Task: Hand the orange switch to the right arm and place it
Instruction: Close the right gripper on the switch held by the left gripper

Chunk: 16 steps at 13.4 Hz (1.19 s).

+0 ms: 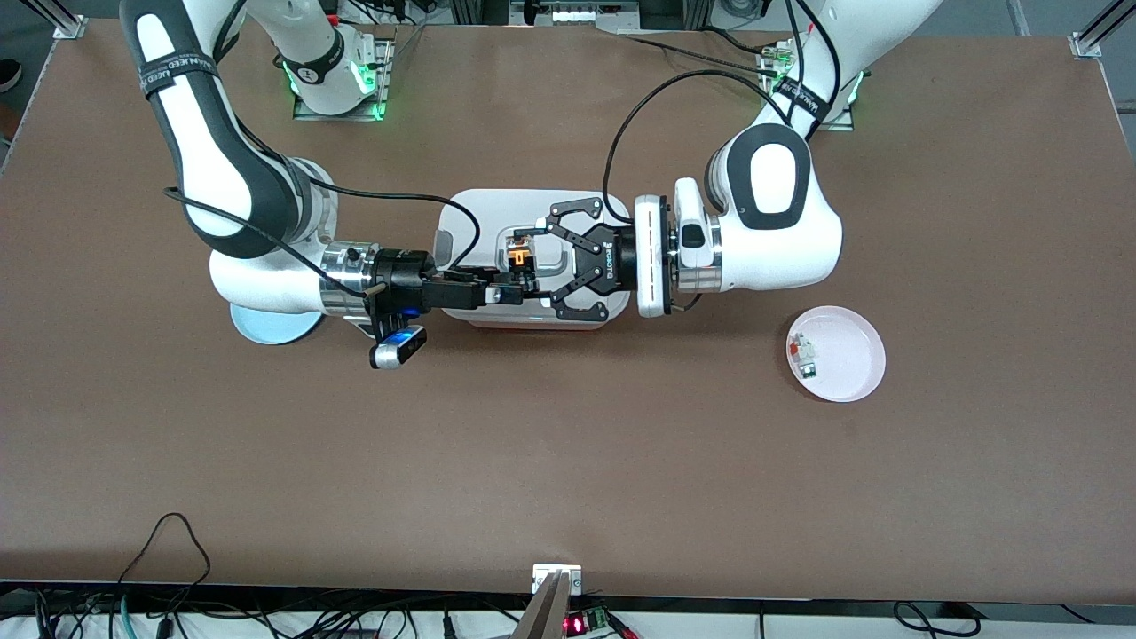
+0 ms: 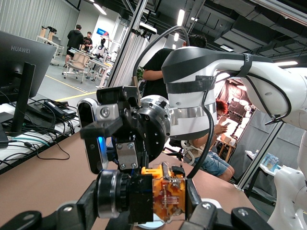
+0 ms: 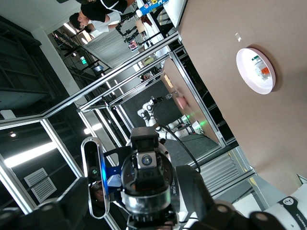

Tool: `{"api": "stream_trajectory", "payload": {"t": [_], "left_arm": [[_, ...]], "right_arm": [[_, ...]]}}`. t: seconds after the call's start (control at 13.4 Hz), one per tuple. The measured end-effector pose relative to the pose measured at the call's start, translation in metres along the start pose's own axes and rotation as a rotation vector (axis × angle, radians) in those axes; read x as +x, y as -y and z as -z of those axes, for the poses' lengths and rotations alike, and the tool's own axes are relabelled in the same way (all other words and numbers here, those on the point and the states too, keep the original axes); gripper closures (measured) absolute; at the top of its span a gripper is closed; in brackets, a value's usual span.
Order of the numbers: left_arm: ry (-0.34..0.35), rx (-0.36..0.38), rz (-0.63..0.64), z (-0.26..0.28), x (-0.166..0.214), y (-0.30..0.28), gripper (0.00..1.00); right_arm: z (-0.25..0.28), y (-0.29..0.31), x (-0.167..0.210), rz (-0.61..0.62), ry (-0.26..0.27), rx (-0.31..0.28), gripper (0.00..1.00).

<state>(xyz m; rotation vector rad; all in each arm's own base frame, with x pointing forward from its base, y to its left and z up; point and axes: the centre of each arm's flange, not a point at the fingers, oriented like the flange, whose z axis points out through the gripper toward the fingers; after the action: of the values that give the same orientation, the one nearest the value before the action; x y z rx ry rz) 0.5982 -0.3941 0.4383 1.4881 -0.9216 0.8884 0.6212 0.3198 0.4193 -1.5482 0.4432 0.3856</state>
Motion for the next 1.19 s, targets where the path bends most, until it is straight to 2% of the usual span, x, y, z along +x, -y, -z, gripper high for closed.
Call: {"api": "stream_trajectory", "payload": {"t": [0.07, 0.15, 0.37, 0.82, 0.89, 1.19], "left_arm": [[0.0, 0.0, 0.0, 0.0, 0.0, 0.0, 0.28], [0.0, 0.0, 0.0, 0.0, 0.0, 0.0, 0.28], [-0.002, 0.001, -0.001, 0.0004, 0.001, 0.0001, 0.28], [-0.007, 0.001, -0.003, 0.0008, 0.0037, 0.0001, 0.28], [-0.012, 0.003, -0.006, 0.0019, 0.0067, 0.0005, 0.28], [-0.013, 0.002, -0.005, 0.0014, 0.0072, 0.0, 0.28]], "right_arm": [[-0.0005, 0.001, -0.0004, 0.002, 0.001, 0.001, 0.25], [-0.0012, 0.0012, -0.0009, 0.002, 0.002, 0.001, 0.25], [-0.0032, 0.0006, -0.0018, 0.002, 0.005, -0.001, 0.37], [-0.0003, 0.0028, -0.0015, 0.006, 0.001, 0.0, 0.47], [0.0001, 0.0029, -0.0015, 0.006, 0.002, 0.001, 0.6], [0.0007, 0.0033, -0.0015, 0.015, 0.004, 0.0, 0.61]]}}
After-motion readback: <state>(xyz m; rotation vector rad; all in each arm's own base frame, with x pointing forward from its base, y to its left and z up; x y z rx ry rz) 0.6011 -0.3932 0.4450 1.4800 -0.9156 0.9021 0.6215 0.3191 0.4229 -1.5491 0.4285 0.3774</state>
